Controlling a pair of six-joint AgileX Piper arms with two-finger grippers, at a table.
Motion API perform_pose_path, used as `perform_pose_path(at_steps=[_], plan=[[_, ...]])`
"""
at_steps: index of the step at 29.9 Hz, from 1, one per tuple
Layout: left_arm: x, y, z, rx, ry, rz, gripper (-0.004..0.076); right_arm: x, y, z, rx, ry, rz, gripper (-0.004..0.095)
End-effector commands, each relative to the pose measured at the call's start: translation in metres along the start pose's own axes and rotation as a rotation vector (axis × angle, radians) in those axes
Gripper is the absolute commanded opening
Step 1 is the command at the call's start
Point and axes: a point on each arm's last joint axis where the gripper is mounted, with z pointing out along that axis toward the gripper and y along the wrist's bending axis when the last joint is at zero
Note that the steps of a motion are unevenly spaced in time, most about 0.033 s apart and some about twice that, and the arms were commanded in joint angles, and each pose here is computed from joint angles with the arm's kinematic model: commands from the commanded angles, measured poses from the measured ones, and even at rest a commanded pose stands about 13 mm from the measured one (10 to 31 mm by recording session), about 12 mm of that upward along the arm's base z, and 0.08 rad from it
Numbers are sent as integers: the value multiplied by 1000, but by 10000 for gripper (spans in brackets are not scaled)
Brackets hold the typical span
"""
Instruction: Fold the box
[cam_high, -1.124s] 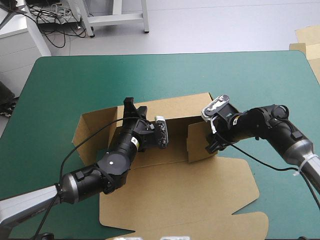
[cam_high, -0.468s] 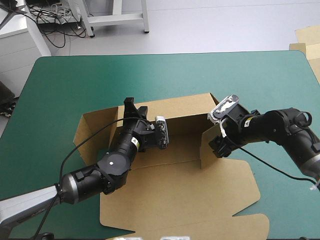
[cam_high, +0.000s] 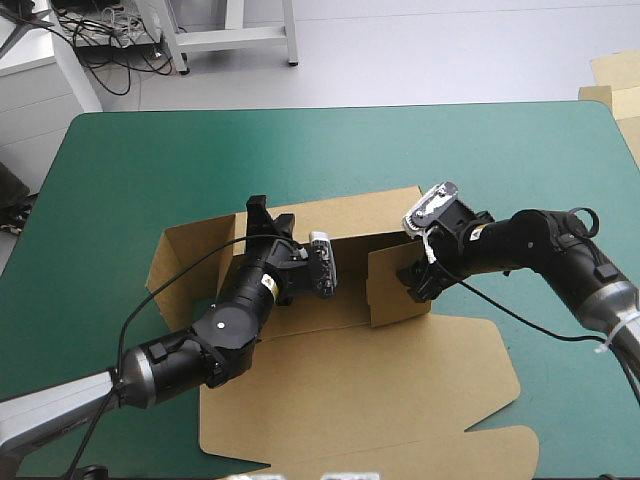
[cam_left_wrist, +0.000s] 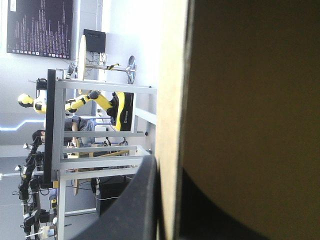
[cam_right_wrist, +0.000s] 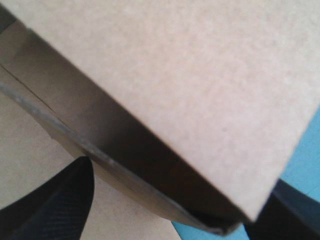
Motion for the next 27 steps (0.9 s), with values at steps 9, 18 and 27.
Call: perform_pose_path(at_steps=[9,18,27], plan=[[-7,13,-10,-9,-60,-69,-9,-14,-5,-13,70,-113,-14,13],[-10,12,-11,5,-93,-66,-8,-16,-6,-13,74,-138,8,-18],[-17,11,-12,17,-167,-33,347,-19,-7,-14,81,-172,99,-18]])
